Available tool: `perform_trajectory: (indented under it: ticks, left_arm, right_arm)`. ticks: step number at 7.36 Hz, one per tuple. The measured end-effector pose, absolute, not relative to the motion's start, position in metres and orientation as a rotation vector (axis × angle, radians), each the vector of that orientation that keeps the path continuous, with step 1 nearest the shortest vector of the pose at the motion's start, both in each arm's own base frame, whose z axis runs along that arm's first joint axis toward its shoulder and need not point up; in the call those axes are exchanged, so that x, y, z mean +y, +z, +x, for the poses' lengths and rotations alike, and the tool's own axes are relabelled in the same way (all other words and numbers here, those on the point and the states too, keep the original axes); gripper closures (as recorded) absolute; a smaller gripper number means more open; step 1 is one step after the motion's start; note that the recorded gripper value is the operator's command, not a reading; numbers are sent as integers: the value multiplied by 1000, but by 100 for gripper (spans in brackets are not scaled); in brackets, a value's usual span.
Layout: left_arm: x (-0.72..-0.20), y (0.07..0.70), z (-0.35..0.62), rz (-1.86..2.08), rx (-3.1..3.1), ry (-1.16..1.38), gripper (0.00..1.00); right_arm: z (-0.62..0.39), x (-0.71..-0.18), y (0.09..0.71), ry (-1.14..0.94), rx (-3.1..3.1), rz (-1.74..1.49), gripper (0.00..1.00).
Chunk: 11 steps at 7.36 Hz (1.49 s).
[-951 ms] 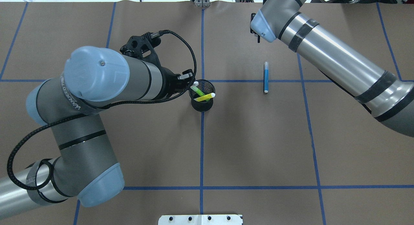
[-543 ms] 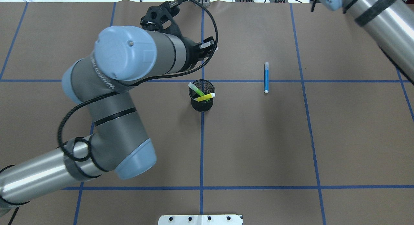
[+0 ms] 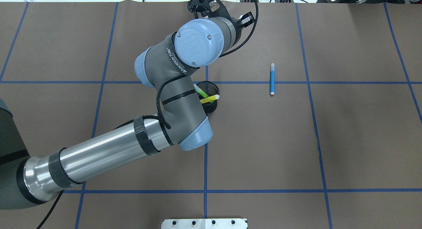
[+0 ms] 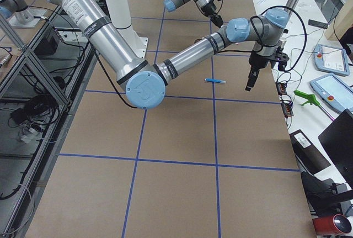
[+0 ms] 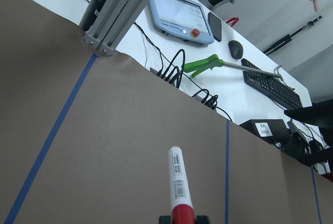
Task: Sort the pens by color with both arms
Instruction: 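Lift the red-capped marker out and lay it beside the blue pen with the left gripper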
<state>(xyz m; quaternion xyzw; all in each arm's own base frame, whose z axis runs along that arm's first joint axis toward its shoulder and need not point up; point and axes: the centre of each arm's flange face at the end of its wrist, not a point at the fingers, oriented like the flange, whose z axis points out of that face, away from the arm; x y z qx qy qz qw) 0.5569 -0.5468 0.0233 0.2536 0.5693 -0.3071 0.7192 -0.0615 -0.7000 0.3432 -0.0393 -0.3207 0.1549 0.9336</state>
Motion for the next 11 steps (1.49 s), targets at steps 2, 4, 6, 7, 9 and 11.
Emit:
perform_trajectory:
  ticks: [2,4,6,7,9,11]
  left_arm:
    - [-560,38,583,629,1194,-733,100]
    - [-554,39,608,683,1151,-760,47]
    - [-546,32,618,706,1146,-767,0]
    - [-543,27,615,712,1160,-767,0]
    - [-527,18,588,750,1203,-713,0]
    - [-507,32,532,776,1228,-562,1]
  right_arm:
    - [-49,-691,345,289,-651,-47,2]
    - [-42,-683,337,271,-651,-15,2]
    - [-45,-671,342,258,-647,-11,1]
    - [-46,-670,348,258,-636,-16,1]
    - [-46,-669,350,258,-623,-12,1]
    - [-44,-666,339,254,-634,9,1]
